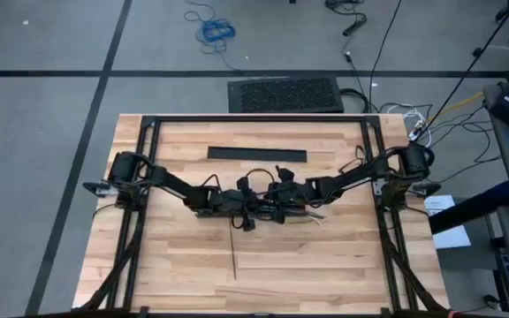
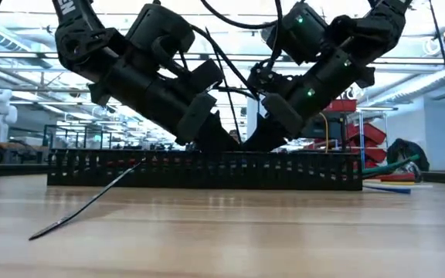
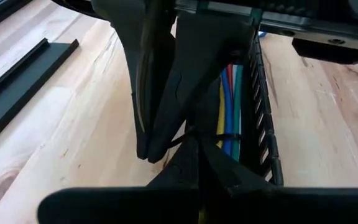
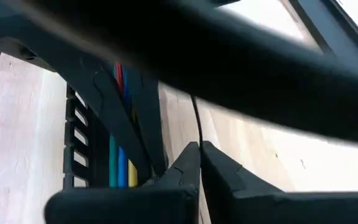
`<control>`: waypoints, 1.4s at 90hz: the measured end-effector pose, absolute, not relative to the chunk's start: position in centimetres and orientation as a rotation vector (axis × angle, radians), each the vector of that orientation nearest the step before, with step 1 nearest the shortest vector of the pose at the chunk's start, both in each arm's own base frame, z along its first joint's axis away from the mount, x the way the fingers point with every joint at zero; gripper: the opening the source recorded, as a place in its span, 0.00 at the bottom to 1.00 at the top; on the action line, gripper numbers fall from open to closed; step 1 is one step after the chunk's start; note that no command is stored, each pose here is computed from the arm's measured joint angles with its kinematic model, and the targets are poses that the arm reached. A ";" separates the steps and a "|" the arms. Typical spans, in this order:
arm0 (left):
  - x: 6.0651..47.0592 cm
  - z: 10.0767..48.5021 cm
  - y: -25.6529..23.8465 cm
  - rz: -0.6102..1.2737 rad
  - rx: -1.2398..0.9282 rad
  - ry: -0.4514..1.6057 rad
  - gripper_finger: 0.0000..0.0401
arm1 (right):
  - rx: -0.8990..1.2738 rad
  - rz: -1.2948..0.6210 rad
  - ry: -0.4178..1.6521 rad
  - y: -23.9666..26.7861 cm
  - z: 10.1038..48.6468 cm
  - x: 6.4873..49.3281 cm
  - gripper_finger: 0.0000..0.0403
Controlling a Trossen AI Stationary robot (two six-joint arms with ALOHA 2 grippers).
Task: Ziptie cables
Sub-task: Put the ziptied cables into a black cable duct
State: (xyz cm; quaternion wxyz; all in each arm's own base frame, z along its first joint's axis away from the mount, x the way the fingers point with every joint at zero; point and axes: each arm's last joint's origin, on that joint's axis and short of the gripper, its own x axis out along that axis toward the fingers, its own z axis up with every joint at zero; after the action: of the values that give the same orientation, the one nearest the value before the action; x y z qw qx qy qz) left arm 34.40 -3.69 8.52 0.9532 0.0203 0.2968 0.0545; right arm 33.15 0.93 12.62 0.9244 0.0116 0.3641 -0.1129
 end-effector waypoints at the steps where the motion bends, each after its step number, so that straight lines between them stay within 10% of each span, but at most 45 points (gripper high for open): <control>1: 34.4 8.5 -3.7 0.111 0.041 0.603 0.00 | 0.024 -0.232 0.748 0.9 12.6 33.1 0.00; 126: 34.3 8.4 -4.2 0.024 0.156 0.628 0.00 | -0.260 -0.161 0.844 1.6 12.7 32.6 0.00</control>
State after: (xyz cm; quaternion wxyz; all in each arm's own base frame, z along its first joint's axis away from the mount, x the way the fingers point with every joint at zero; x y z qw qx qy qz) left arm 34.32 -4.18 8.44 0.9481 0.0766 0.3084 0.0118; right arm 32.60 1.61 12.71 0.9011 -0.1255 0.4078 -0.0779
